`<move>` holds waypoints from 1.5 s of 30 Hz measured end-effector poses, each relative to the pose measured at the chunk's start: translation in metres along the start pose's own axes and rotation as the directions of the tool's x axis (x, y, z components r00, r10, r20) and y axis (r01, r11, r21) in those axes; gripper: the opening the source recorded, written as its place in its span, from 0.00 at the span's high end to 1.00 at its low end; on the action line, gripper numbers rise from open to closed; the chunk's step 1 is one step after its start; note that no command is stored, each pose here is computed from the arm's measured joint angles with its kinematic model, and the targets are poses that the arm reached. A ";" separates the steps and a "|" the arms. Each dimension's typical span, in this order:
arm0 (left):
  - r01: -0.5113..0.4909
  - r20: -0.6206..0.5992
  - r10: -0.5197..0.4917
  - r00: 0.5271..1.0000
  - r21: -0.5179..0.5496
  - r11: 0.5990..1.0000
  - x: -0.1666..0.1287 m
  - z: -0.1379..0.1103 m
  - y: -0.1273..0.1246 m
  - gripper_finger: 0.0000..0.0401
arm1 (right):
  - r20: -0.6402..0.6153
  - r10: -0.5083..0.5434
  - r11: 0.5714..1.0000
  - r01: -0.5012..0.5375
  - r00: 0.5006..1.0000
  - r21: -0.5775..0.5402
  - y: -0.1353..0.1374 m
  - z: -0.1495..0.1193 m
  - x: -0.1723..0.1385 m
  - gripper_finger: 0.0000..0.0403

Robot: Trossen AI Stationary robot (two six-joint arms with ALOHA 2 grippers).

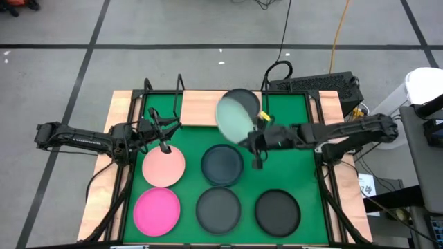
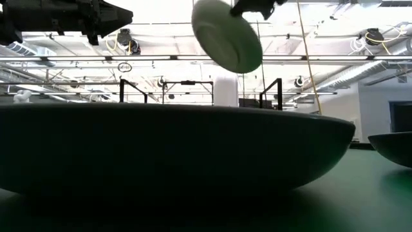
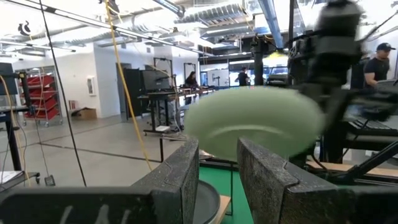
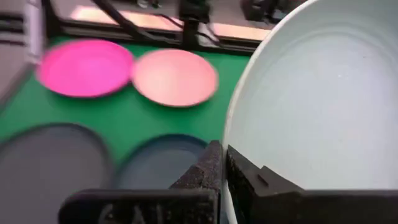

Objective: Place and stack plates onto a shelf
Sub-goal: Stack the light green plates on top of the black plate on the shelf, then stack the brown plate on top of the light green plate on the shelf

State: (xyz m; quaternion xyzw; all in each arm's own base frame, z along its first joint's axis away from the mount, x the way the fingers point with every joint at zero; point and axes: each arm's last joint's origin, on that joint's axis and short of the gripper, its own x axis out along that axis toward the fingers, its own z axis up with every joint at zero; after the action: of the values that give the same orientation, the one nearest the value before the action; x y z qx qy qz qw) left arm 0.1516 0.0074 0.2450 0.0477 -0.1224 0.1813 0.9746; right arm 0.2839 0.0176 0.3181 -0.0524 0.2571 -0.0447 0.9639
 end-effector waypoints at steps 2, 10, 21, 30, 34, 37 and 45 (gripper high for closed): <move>0.000 0.001 0.000 1.000 0.000 1.000 0.000 0.000 0.000 0.71 | -0.022 -0.056 0.998 0.056 0.998 -0.012 -0.020 -0.003 0.009 1.00; -0.001 0.003 0.001 1.000 0.000 1.000 0.000 0.000 0.000 0.71 | -0.158 -0.118 0.992 0.112 0.980 -0.051 -0.079 -0.030 0.052 1.00; -0.001 0.000 0.001 1.000 0.006 1.000 0.000 0.000 0.000 0.71 | -0.324 -0.144 0.990 0.132 0.935 -0.058 -0.103 -0.060 0.076 1.00; -0.001 -0.001 0.001 1.000 0.002 1.000 0.000 0.000 0.000 0.71 | -0.315 -0.149 0.989 0.137 0.937 -0.061 -0.103 -0.059 0.075 0.95; -0.001 -0.001 0.001 1.000 -0.008 1.000 0.000 0.000 0.000 0.71 | -0.323 -0.154 0.988 0.150 0.934 -0.036 -0.105 -0.060 0.075 0.91; -0.001 -0.001 0.001 1.000 -0.015 1.000 0.000 0.000 0.000 0.71 | -0.330 -0.179 0.984 0.174 0.927 -0.043 -0.106 -0.060 0.075 0.89; 0.011 -0.004 -0.011 1.000 -0.037 0.999 0.000 0.000 -0.002 0.71 | -0.292 -0.175 0.985 0.167 0.940 -0.053 -0.100 -0.053 0.070 0.88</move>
State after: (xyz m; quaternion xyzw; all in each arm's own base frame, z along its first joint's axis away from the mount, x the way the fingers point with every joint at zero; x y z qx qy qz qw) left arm 0.1518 0.0059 0.2445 0.0297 -0.1232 0.1738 0.9766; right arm 0.3120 -0.0932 0.2506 -0.0803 0.3934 -0.1319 0.9063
